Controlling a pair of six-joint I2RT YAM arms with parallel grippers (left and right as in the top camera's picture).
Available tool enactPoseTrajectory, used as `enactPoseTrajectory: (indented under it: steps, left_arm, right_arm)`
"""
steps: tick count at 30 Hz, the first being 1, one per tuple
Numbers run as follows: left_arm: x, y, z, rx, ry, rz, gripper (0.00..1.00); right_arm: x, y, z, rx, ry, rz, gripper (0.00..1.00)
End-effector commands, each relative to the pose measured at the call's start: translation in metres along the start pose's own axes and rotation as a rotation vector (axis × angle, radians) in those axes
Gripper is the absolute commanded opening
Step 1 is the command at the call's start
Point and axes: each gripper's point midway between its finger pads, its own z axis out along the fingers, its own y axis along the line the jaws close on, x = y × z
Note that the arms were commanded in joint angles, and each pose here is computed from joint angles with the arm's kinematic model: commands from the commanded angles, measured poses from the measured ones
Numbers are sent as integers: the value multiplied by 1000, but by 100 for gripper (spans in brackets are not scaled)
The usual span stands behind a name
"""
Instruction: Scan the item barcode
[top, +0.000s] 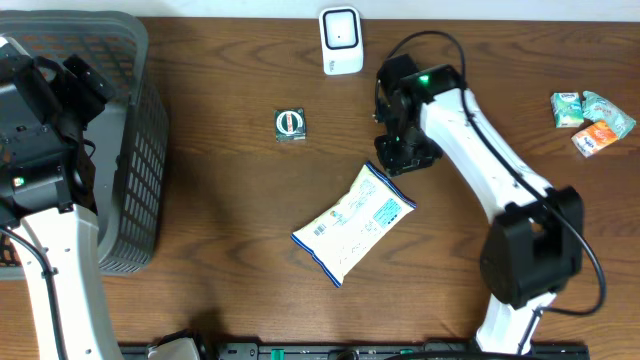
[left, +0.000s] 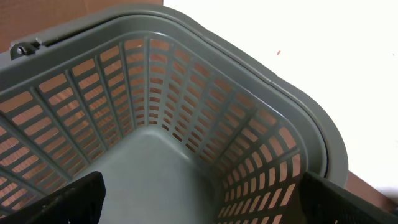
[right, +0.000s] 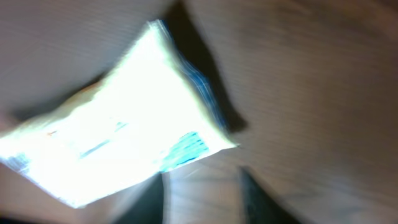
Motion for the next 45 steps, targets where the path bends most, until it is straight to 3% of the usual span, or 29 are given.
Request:
enactPoseTrajectory:
  steps: [1, 2, 3, 14, 24, 30, 35, 42, 45]
  left_arm:
    - [-6, 0, -2, -2, -14, 6, 98]
    - [-6, 0, -2, -2, -14, 6, 98]
    - [-6, 0, -2, -2, -14, 6, 98]
    - [-6, 0, -2, -2, -14, 6, 98]
    - [-6, 0, -2, -2, -14, 6, 98]
    - [-6, 0, -2, -2, -14, 6, 98]
    - [-6, 0, -2, -2, -14, 6, 98]
    - [-6, 0, -2, -2, -14, 6, 98]
    - [-6, 0, -2, -2, -14, 6, 98]
  right_arm:
    - [12, 44, -7, -185, 31, -73, 11]
    - [19, 52, -3, -187, 61, -90, 2]
    - [22, 57, 0, -185, 73, -107, 1]
    - [52, 153, 31, -184, 73, -505, 1]
    - [99, 202, 64, -168, 131, -687, 1]
    - [113, 198, 95, -155, 148, -700, 1]
    - [92, 172, 111, -16, 79, -543, 3]
    - [87, 147, 126, 0, 83, -471, 4]
    - [68, 125, 125, 77, 30, -357, 3]
